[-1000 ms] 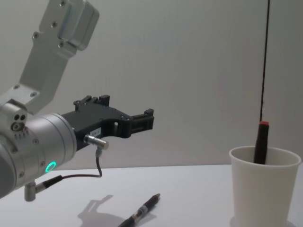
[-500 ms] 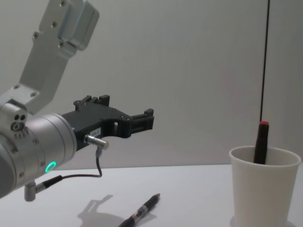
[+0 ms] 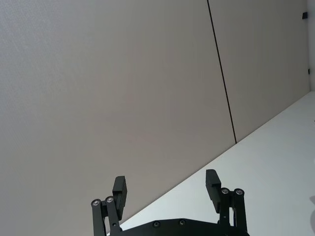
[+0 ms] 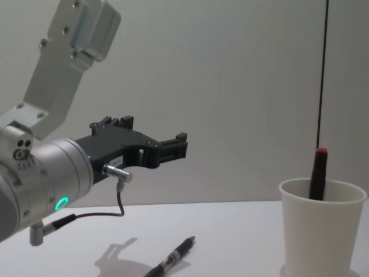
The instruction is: Place the pen into the pen holder.
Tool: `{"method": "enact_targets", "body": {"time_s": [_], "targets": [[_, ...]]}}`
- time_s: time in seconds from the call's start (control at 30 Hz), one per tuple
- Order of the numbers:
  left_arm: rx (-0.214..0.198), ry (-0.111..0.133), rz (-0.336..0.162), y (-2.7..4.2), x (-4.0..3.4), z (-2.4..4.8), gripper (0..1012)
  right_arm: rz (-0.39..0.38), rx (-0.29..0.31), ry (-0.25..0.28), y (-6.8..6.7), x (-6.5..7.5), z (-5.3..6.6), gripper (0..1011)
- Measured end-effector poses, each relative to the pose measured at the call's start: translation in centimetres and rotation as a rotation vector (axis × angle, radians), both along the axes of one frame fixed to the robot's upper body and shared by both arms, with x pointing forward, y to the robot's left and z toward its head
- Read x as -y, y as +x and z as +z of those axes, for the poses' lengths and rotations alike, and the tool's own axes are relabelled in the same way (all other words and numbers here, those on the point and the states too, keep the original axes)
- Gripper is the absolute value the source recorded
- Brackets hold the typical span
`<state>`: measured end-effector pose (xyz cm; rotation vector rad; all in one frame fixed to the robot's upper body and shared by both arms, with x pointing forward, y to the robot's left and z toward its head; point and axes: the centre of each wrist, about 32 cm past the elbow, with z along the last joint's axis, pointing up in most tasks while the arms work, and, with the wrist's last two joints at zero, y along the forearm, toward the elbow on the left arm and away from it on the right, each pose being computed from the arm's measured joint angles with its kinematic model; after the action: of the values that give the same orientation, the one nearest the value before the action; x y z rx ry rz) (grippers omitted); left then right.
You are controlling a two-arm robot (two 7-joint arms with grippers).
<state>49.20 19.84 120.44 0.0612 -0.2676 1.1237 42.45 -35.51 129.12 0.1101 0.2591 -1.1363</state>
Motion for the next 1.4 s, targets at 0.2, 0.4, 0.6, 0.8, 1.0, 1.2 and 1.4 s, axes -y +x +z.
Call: {"method": "enact_targets", "body": {"time_s": [0.2,0.4,0.6,0.8,1.0,1.2,1.4], "targets": [[0.0,0.0,0.0,0.0,0.0,0.0,1001,0.0,-0.001,0.0,0.0,0.0,0.0,1002],[0.0,0.0,0.0,0.0,0.0,0.0,1001,0.0,-0.001,0.0,0.0,0.0,0.0,1001],[0.0,0.0,0.0,0.0,0.0,0.0,1001,0.0,-0.001,0.0,0.0,0.0,0.0,1002],[0.0,0.0,0.0,0.01,0.0,0.0,1001,0.0,-0.001,0.0,0.0,0.0,0.0,1001],[-0.012,-0.001,-0.018,0.81,-0.17,-0.05,1001,0.0,-0.001,0.0,0.0,0.0,0.0,1002],[-0.049,-0.022,-0.055,2.39,-0.59,-0.35,1001,0.0,-0.001,0.0,0.0,0.0,0.0,1002],[-0.105,-0.06,-0.084,3.56,-1.23,-1.17,1001,0.0,-0.001,0.0,0.0,0.0,0.0,1001]]}}
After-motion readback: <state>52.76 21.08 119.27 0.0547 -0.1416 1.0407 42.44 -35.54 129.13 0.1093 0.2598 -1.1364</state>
